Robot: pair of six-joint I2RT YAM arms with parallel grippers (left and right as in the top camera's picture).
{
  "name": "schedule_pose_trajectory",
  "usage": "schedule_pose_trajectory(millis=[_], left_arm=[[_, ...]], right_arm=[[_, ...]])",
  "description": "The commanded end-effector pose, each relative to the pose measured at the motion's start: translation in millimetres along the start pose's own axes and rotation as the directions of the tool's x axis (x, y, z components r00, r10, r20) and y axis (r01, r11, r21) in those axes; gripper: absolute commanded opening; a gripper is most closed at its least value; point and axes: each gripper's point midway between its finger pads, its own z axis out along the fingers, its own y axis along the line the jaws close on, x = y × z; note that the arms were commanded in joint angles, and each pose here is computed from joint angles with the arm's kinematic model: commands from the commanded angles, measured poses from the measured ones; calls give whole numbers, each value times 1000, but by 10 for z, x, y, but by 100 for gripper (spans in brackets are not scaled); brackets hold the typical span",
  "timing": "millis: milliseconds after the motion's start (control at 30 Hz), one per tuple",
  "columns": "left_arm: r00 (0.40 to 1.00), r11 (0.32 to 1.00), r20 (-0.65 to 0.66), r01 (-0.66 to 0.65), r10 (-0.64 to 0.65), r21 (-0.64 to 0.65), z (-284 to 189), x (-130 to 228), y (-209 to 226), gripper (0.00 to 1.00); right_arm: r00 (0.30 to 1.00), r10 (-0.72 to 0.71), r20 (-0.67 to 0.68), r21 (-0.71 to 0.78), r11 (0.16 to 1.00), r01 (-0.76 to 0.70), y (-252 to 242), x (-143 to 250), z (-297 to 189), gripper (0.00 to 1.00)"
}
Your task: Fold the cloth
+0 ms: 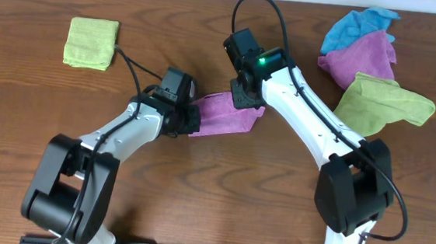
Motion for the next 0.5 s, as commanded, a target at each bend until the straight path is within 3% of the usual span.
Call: schedule_pose_trajectory(millis=[0,467], left_arm=[[1000,999,-12,16,-16,-43,101,33,100,6],[998,995,-28,56,-59,-79,308,67,213,6]], right_arm=[[1000,-8,-15,-8,1000,8,43,27,42,1],[998,-52,27,-46,998,53,227,24,-190,1]])
